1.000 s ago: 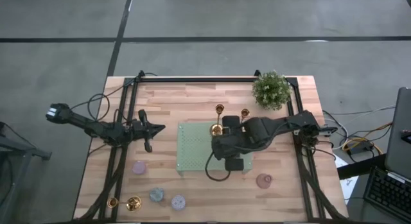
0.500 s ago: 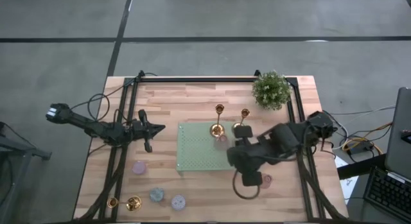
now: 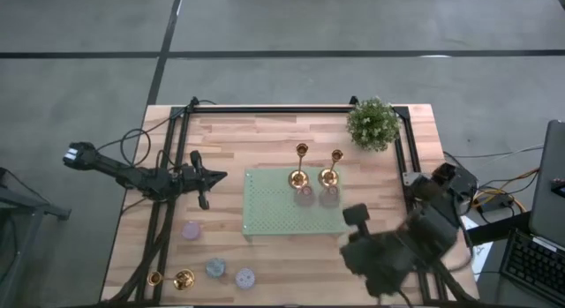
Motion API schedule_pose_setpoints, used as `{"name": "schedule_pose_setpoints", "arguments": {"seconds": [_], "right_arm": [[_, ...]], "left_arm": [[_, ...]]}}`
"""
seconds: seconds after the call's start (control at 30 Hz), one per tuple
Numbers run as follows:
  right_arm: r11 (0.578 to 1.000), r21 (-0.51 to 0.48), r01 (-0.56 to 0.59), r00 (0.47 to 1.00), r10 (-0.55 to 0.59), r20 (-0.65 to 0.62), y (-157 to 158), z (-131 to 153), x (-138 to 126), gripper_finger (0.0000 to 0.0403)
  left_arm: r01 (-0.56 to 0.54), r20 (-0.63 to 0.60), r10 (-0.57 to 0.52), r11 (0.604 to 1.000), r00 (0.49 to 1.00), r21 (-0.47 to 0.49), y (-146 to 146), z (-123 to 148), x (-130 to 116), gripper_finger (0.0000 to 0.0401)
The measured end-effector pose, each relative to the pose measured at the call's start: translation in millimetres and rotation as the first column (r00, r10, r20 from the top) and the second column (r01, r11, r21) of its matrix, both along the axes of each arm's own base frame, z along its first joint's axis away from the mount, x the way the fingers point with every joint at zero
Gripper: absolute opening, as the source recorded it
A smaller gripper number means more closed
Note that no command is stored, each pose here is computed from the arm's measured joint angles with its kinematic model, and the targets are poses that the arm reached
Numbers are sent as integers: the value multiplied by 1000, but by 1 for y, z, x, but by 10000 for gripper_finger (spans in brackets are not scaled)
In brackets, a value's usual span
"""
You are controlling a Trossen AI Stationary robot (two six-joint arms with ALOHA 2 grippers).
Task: Pick & Place candle stick holders
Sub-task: Put the gold candle holder on the shelf
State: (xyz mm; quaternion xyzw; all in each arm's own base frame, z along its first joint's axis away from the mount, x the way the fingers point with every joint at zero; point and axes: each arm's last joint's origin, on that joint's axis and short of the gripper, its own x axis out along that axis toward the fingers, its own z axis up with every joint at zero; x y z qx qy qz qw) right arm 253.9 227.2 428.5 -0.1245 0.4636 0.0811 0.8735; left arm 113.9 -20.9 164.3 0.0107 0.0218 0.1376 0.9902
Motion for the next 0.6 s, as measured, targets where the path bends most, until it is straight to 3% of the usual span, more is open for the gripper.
{"name": "schedule_pose_setpoints", "arguments": {"seconds": [0.6], "right_arm": [[994, -103, 25, 992, -12, 125, 61, -39, -54, 8]], "left_arm": [[1, 0, -1, 1000, 1000, 0, 0, 0, 0, 13]]}}
